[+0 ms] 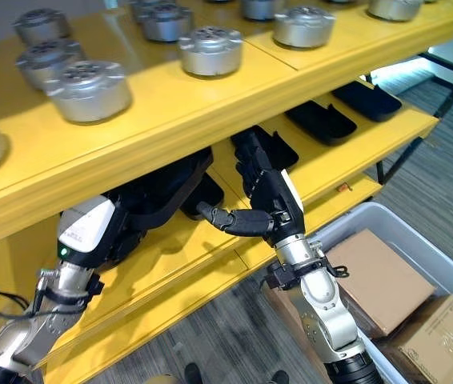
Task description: Move parts from the plastic box to the shelf.
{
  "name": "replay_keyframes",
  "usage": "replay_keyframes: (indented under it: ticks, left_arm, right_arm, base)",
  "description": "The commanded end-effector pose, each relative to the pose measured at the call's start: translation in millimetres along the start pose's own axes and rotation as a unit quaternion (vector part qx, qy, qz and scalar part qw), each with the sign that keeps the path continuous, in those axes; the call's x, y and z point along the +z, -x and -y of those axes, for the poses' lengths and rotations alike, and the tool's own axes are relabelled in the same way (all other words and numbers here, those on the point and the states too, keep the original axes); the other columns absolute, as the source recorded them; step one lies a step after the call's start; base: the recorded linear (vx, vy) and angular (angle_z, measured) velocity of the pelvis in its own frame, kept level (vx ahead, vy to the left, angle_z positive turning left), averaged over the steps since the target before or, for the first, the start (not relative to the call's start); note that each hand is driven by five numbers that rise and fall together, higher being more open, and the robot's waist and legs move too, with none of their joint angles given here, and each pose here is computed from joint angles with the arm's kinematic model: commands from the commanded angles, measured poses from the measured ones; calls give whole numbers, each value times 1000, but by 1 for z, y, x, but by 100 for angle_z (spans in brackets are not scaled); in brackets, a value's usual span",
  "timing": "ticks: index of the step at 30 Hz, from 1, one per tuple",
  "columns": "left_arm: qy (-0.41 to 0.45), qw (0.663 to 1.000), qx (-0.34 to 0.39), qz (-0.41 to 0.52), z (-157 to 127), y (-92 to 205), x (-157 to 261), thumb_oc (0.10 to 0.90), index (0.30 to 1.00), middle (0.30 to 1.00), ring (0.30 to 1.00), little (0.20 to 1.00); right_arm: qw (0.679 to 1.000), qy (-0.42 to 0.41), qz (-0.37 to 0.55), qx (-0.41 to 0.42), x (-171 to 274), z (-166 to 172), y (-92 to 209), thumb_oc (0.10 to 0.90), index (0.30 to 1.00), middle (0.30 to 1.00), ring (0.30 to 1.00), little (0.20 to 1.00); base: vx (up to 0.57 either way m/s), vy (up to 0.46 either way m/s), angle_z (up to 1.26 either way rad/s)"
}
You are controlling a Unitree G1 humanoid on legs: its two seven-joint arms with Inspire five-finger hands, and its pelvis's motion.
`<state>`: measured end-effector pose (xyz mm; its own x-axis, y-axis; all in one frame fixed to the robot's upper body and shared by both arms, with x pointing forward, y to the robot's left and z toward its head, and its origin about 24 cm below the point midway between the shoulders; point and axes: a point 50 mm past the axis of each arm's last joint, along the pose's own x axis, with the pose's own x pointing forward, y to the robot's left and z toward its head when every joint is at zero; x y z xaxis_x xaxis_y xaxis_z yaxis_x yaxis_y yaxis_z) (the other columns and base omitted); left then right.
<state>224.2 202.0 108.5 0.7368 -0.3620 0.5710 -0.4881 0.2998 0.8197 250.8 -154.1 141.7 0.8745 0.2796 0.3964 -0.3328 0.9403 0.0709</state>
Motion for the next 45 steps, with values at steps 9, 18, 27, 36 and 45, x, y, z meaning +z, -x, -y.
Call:
replay_keyframes:
  ticks: [9,18,27,36,45]
  left_arm:
    - [-4,981,142,134,-42,-56,24,400,300,300,300,300]
    - [-6,974,159,164,-51,-55,36,400,300,300,300,300]
    - [-87,959,260,72,-75,-55,9,400,300,300,300,300]
    - [-34,968,250,-4,-66,-35,-2,400,300,300,300,300]
    - [30,975,219,-27,-53,-43,-5,400,300,300,300,300]
  right_arm:
    - [995,9,104,-2,30,-2,-10,900,1000,1000,1000,1000]
    - [993,53,104,-33,35,18,3,900,1000,1000,1000,1000]
    - [964,214,159,-1,55,2,-9,900,1000,1000,1000,1000]
    - [953,245,175,-18,62,10,-11,900,1000,1000,1000,1000]
    - [955,240,172,-37,65,18,-13,900,1000,1000,1000,1000]
  base:
    - [-59,140,38]
    - [-70,-94,50]
    - [-154,-189,25]
    - [-281,80,64]
    - [-234,301,2]
